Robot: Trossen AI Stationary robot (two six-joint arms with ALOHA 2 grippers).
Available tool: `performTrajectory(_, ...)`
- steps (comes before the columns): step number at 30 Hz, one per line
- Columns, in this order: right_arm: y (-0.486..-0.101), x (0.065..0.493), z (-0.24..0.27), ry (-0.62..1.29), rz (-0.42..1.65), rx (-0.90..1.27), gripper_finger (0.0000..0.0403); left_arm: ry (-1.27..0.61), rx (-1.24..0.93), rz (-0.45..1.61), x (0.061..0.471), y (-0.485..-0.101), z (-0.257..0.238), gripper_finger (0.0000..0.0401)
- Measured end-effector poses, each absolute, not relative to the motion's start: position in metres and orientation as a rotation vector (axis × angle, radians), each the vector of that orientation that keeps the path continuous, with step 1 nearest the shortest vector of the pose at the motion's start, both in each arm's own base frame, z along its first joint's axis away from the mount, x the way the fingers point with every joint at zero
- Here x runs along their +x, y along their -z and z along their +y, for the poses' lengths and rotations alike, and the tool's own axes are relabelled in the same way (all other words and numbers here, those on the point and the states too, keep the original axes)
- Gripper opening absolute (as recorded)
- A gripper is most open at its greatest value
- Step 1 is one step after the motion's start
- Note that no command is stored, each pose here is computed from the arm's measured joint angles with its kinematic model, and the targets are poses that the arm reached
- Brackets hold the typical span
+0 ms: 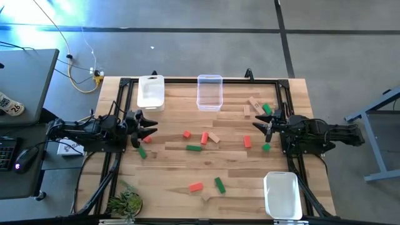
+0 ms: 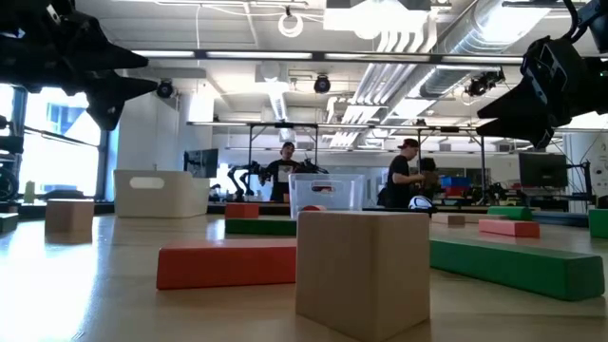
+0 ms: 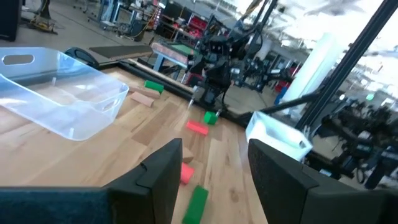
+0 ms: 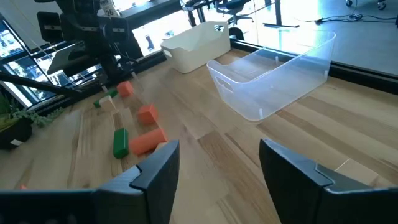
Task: Sort & place blocks by color
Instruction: Put the brown block into the top white bin
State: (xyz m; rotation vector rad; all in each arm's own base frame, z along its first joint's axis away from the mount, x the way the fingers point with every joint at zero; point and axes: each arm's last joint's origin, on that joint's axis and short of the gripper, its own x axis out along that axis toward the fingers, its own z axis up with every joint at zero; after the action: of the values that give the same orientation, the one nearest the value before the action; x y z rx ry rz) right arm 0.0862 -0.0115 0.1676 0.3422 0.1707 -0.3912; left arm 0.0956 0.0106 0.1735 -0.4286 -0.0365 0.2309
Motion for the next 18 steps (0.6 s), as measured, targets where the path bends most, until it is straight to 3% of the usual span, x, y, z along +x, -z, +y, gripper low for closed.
performTrajectory(4,-0.168,0.086,-0.011,0.391,0.17,0.342,0.0209,-0.206,-0.407,-0.064,0.094,-0.183,0.01,0.0172)
performTrajectory(11,-0.168,0.086,-0.011,0.391,0.17,0.342,0.0209,-0.182,-0.187,-0.089,0.083,-0.22,0.009,0.0172)
performTrajectory(18,-0.168,0.086,-0.011,0.391,0.171,0.342,0.0209,-0.16,-0.09,0.146,0.074,-0.255,0.007,0.0172)
